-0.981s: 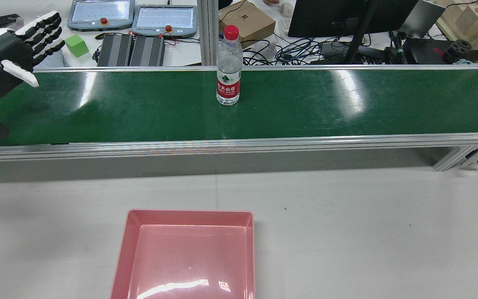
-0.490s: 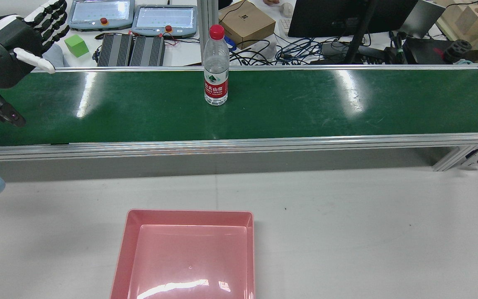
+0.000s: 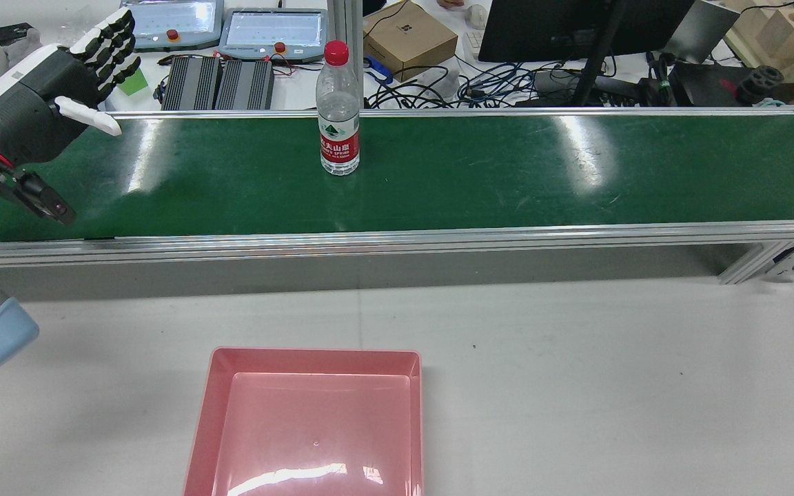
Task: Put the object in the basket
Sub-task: 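Move the left hand down toward the bottle on the conveyor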
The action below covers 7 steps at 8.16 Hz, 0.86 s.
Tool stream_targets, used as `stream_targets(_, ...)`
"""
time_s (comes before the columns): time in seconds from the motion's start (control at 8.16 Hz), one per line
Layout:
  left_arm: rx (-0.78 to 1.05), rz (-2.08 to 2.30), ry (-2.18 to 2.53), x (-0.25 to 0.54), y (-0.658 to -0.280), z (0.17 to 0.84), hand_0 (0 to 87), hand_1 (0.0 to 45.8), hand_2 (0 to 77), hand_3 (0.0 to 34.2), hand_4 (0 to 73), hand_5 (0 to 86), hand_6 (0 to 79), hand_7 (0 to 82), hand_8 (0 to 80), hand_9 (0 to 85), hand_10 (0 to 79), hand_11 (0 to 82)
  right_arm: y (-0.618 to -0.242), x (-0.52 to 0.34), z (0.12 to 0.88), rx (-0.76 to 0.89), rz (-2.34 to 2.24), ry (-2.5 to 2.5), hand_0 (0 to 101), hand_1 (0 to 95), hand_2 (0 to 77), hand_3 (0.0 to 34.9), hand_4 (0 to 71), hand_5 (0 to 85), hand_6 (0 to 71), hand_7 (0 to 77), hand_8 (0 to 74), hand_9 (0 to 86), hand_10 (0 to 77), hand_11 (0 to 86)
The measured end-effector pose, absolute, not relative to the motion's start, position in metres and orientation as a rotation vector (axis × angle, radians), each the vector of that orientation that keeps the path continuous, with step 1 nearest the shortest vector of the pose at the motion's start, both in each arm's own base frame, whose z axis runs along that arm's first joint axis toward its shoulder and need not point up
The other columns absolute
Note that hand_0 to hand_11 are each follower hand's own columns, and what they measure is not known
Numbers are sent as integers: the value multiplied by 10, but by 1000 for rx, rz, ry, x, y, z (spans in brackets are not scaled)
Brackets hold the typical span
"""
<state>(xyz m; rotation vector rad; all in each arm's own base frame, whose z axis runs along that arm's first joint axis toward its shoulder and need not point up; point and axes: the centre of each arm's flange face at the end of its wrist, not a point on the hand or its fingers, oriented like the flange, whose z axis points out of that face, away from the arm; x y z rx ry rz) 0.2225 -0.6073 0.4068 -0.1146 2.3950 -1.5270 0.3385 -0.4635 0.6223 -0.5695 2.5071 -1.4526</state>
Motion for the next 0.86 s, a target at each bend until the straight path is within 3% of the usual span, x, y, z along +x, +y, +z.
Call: stream_targets(0.86, -62, -1505, 2383, 277, -610, 377, 567, 60, 5, 0, 11, 76, 0, 5, 0, 5, 27, 55, -464, 338, 622, -569, -1453, 2507, 3, 0, 11, 1, 5, 0, 0, 5, 0, 0, 0, 0)
